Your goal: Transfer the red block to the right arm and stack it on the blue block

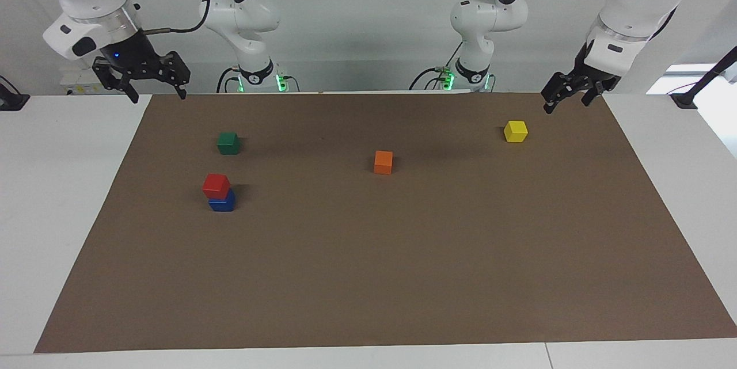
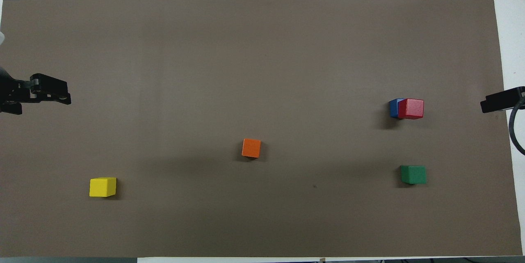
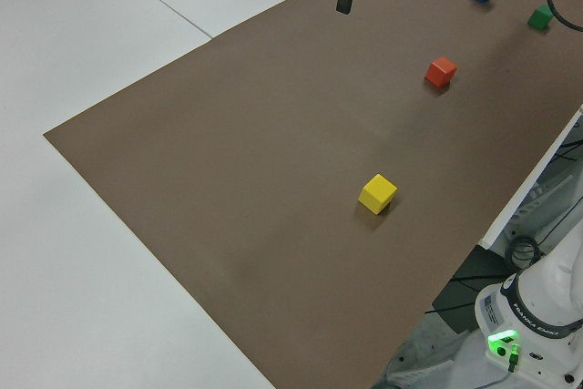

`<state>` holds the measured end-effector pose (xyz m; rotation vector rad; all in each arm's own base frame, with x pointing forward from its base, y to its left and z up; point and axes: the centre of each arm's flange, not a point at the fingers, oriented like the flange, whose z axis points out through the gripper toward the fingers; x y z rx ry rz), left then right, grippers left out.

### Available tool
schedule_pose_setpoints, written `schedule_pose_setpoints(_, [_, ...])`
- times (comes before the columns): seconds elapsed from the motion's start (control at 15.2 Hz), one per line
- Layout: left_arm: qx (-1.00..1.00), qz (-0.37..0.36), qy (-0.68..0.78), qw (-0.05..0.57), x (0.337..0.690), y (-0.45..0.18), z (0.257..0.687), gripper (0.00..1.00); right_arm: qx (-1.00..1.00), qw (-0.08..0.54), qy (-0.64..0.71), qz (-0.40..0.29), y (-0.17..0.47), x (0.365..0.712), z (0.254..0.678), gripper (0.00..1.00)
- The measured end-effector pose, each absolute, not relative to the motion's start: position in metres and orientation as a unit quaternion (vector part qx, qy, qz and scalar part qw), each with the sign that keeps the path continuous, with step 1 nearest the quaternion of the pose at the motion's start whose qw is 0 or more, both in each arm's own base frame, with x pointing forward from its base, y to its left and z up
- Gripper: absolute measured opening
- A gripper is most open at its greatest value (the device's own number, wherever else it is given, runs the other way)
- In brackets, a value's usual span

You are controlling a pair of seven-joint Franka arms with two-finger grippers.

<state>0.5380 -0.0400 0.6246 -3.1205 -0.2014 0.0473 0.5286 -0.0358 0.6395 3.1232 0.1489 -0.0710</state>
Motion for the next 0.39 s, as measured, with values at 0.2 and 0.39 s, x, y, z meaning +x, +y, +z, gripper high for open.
schedule_pose_setpoints(0.2, [-0.998, 0.015, -0.064, 0.007, 0.5380, -0.0400, 0.6246, 1.00, 0.999, 0.007, 0.047, -0.025, -0.0360, 0.5297, 0.6373, 1.00])
schedule_pose_setpoints(0.39, [-0.998, 0.015, -0.064, 0.007, 0.5379, -0.0400, 0.6246, 1.00, 0.998, 0.006, 0.047, -0.027, -0.0361, 0.5308, 0.6353, 1.00])
